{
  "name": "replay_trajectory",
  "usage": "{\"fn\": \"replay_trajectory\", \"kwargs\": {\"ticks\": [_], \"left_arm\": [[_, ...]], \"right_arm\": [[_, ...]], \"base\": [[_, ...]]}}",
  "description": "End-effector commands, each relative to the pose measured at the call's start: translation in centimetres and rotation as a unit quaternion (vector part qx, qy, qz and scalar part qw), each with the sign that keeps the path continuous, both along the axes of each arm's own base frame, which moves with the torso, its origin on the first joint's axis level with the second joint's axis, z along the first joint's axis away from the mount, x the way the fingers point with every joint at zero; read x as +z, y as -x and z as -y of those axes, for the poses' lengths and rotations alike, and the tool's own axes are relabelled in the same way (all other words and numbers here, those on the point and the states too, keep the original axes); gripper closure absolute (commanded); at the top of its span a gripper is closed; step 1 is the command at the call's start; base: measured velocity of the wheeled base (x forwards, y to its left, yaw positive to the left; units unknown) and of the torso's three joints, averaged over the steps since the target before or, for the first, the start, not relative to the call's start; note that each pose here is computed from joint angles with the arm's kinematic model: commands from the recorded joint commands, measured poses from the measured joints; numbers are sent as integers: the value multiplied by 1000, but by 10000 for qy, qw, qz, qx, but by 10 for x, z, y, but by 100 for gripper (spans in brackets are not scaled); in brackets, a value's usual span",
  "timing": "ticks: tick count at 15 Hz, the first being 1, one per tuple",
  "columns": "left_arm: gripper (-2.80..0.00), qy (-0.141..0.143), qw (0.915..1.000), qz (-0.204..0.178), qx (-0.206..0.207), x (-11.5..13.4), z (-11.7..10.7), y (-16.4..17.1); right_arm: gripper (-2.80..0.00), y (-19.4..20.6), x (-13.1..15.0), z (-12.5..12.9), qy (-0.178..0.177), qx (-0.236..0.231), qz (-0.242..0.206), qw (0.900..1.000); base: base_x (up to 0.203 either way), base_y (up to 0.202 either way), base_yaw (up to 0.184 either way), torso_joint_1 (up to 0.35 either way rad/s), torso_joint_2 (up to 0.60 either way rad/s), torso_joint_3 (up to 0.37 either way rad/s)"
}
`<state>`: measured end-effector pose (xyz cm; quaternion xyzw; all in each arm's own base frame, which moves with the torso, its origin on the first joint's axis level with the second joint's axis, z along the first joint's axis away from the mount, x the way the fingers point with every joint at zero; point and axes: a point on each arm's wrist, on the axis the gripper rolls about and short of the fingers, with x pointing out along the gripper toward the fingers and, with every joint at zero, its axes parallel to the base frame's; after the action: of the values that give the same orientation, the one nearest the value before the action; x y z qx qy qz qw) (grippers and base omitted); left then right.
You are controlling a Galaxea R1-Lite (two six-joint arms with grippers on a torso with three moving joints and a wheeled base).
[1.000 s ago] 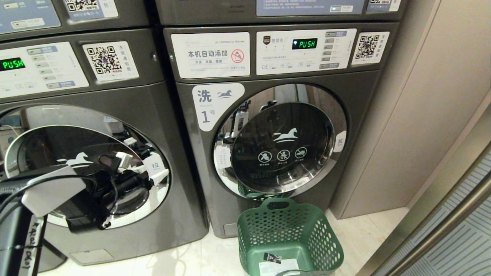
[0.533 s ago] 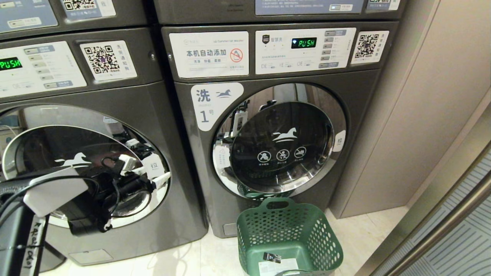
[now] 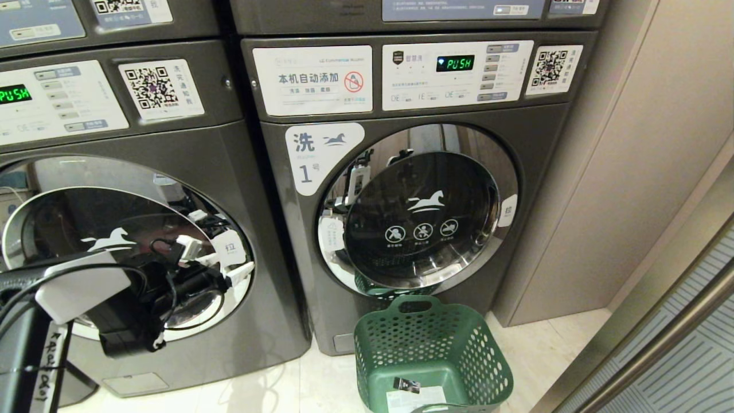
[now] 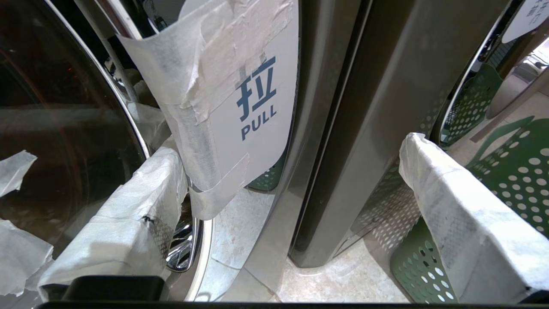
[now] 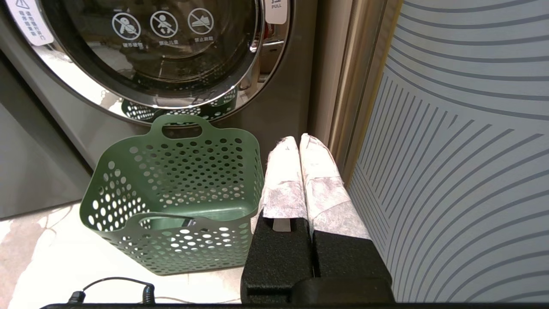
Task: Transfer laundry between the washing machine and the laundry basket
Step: Open the lid of the washing machine
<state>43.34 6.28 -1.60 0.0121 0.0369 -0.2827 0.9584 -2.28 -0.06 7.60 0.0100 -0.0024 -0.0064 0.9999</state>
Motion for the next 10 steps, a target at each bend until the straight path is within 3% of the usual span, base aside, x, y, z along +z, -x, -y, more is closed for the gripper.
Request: {"fn": "replay_trajectory", "kwargs": {"ticks": [1,10], "left_arm": [[-280,1,10000,59,-81,1,1,-1],[-280,15,9998,145,-119,-3,1,-16]], "right_arm": [[0,0,0,0,0,2,0,10000],[0,0,0,0,0,2,-1,10000]], "base": [[0,0,0,0,0,0],[0,0,0,0,0,0]]}}
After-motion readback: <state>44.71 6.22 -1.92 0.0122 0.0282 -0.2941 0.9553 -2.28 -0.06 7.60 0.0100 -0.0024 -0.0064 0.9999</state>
